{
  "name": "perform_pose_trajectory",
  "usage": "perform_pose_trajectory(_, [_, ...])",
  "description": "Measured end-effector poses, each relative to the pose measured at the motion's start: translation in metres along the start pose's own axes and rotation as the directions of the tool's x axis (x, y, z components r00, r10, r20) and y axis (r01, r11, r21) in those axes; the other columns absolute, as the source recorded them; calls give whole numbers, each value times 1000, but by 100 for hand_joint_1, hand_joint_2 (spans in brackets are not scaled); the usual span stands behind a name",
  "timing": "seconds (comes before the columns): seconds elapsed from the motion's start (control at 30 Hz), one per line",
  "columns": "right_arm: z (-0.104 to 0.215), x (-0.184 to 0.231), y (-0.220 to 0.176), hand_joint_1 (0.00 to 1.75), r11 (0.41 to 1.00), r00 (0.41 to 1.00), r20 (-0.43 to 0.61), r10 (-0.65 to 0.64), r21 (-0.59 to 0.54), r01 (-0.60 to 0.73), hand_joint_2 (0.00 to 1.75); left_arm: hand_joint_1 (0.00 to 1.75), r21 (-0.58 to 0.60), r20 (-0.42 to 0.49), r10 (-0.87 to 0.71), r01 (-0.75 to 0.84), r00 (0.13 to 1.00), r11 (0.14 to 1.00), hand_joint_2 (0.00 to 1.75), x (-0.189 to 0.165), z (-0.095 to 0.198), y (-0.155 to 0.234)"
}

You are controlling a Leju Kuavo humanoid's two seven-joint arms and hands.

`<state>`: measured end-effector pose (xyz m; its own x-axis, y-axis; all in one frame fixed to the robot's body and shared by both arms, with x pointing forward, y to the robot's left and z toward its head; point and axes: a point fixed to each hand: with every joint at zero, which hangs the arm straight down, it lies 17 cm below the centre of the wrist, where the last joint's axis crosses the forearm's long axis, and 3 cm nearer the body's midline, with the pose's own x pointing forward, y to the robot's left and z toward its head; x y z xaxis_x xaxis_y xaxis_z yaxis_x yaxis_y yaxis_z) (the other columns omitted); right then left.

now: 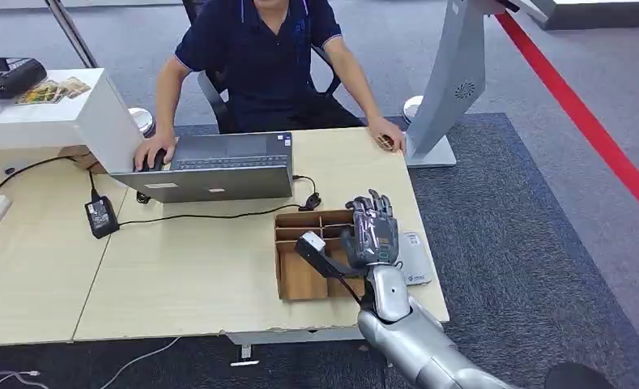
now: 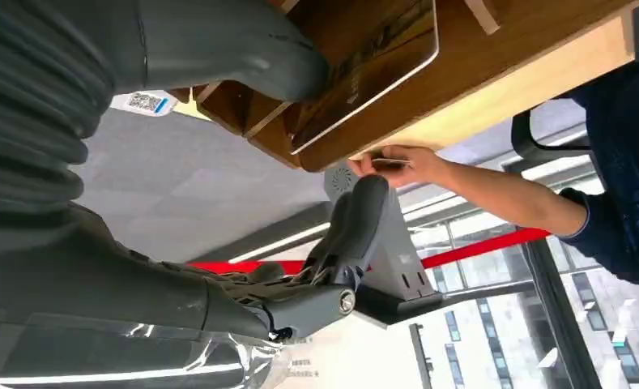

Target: Pass the card to the sensor for recognition and then transmit it.

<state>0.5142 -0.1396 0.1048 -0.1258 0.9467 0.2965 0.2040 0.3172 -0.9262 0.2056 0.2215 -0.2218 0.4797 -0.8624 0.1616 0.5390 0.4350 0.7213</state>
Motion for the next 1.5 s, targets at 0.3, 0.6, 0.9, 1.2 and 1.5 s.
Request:
perform_pose_trajectory(0.3, [0, 5, -1, 82, 1000, 1000, 11, 0, -2, 0, 175, 0, -2, 6, -6, 6, 1000, 1000, 0, 2, 0, 0])
perform_pose_trajectory(0.6, [0, 11, 0, 79, 1000, 1000, 20, -6, -1, 6, 175, 0, -3, 8, -7, 7, 1000, 1000, 0, 2, 0, 0])
perform_pose_trajectory(0.9, [1, 16, 1, 175, 1000, 999, 34, -7, 1, 7, 175, 0, -3, 9, -8, 8, 1000, 1000, 0, 3, 0, 0])
perform_pose_trajectory(1.2, [2, 17, 5, 175, 999, 999, 21, -33, 16, 33, 175, 0, -4, 3, 2, -2, 1000, 1000, 0, 2, -1, 0])
perform_pose_trajectory(1.5, [1, 10, 6, 175, 1000, 1000, 2, -21, 19, 21, 175, 0, -4, -8, 18, -18, 1000, 1000, 0, 1, -1, 0])
